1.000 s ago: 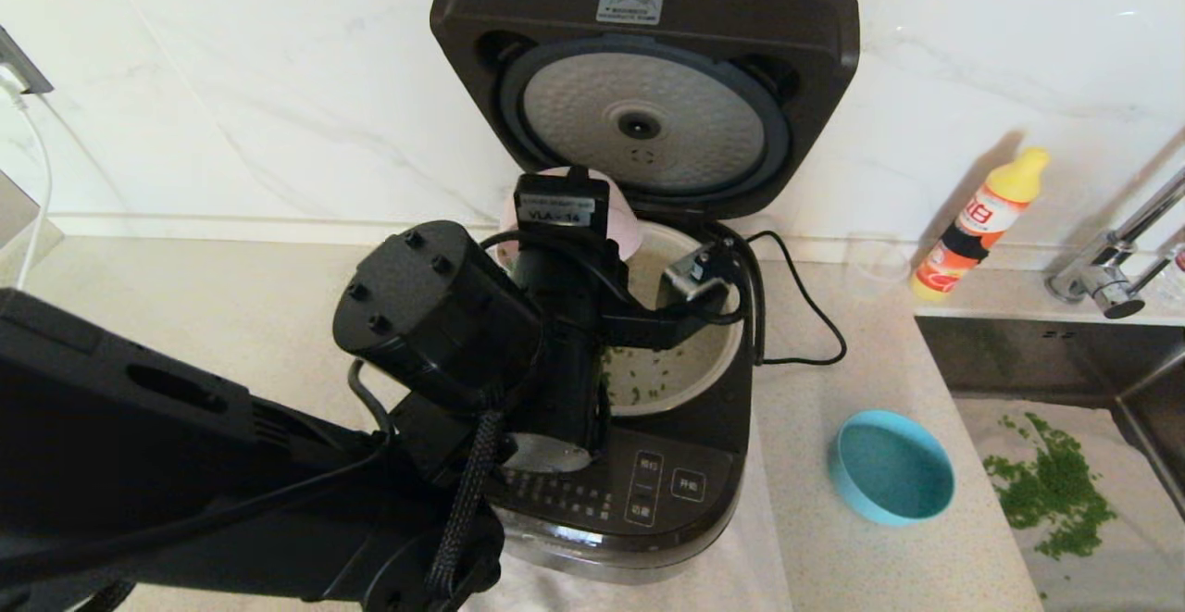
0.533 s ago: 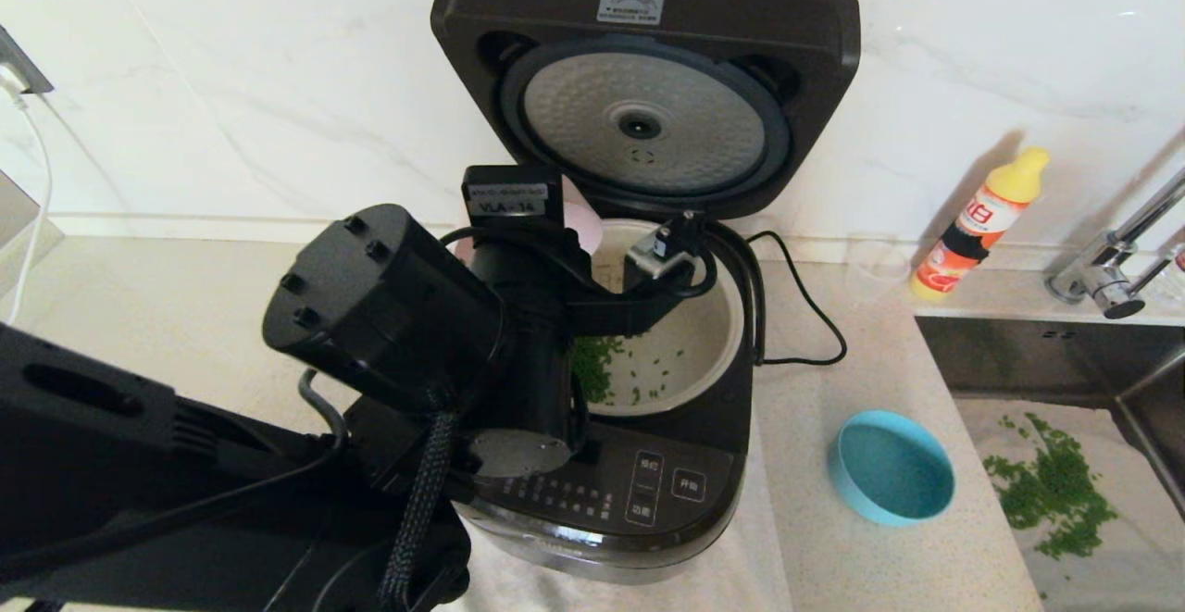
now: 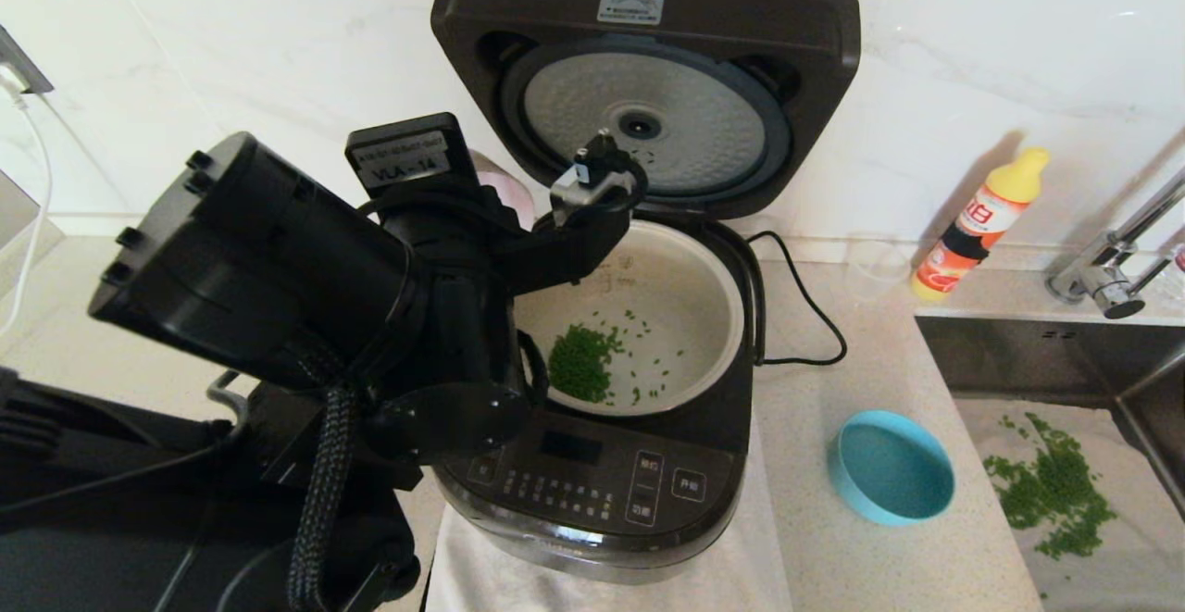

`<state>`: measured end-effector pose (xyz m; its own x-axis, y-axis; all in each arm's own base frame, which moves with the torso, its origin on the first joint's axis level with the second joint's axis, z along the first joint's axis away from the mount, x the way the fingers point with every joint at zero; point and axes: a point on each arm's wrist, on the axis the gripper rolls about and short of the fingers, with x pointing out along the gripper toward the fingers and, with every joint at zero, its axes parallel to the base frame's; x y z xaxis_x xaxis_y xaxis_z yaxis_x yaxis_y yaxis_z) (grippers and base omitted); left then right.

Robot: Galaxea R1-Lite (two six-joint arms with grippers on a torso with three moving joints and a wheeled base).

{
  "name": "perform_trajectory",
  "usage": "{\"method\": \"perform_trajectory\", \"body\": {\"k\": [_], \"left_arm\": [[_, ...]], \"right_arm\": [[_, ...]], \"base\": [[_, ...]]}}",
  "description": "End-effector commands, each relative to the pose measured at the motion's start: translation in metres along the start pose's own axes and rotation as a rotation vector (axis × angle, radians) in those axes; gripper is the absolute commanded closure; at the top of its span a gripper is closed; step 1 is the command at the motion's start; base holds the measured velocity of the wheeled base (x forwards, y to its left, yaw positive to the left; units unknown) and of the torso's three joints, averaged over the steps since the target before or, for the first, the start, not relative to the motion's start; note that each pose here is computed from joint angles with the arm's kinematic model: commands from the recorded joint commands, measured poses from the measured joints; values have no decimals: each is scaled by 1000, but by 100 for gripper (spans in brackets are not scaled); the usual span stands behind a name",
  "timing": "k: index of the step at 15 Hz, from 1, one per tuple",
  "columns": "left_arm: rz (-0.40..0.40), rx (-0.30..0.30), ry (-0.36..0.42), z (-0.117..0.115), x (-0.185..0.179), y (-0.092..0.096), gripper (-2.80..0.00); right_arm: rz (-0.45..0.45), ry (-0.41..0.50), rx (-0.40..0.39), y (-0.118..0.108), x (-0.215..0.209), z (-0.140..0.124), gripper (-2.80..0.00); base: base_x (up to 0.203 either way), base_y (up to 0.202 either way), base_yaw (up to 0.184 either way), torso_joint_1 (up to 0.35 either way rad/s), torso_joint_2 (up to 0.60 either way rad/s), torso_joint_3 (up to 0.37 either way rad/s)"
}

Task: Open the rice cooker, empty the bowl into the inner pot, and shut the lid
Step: Pour the chopped green onions from the bowl into the rice cooker, then place the bowl on the table

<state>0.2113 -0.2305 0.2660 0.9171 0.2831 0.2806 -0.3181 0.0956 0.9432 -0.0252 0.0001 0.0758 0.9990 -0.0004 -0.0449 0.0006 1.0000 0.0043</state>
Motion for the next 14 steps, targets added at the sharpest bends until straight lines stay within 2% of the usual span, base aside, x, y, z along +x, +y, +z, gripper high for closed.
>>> {"method": "perform_trajectory", "body": {"k": [1, 4, 7, 10, 11, 14], "left_arm": [[-12, -49, 72, -7, 0, 12, 0], [-30, -99, 148, -16, 0, 25, 0], [-30, -147, 190, -28, -1, 40, 0], [-30, -169, 218, -39, -3, 50, 0], [-40, -171, 253, -44, -2, 51, 0], [-55, -162, 292, -46, 0, 48, 0]], "right_arm": [[0, 1, 0, 0, 0, 0, 0], [0, 1, 0, 0, 0, 0, 0], [0, 1, 0, 0, 0, 0, 0], [0, 1, 0, 0, 0, 0, 0], [0, 1, 0, 0, 0, 0, 0], [0, 1, 0, 0, 0, 0, 0]], "base": [[0, 0, 0, 0, 0, 0], [0, 0, 0, 0, 0, 0], [0, 0, 0, 0, 0, 0], [0, 0, 0, 0, 0, 0], [0, 0, 0, 0, 0, 0], [0, 0, 0, 0, 0, 0]]}}
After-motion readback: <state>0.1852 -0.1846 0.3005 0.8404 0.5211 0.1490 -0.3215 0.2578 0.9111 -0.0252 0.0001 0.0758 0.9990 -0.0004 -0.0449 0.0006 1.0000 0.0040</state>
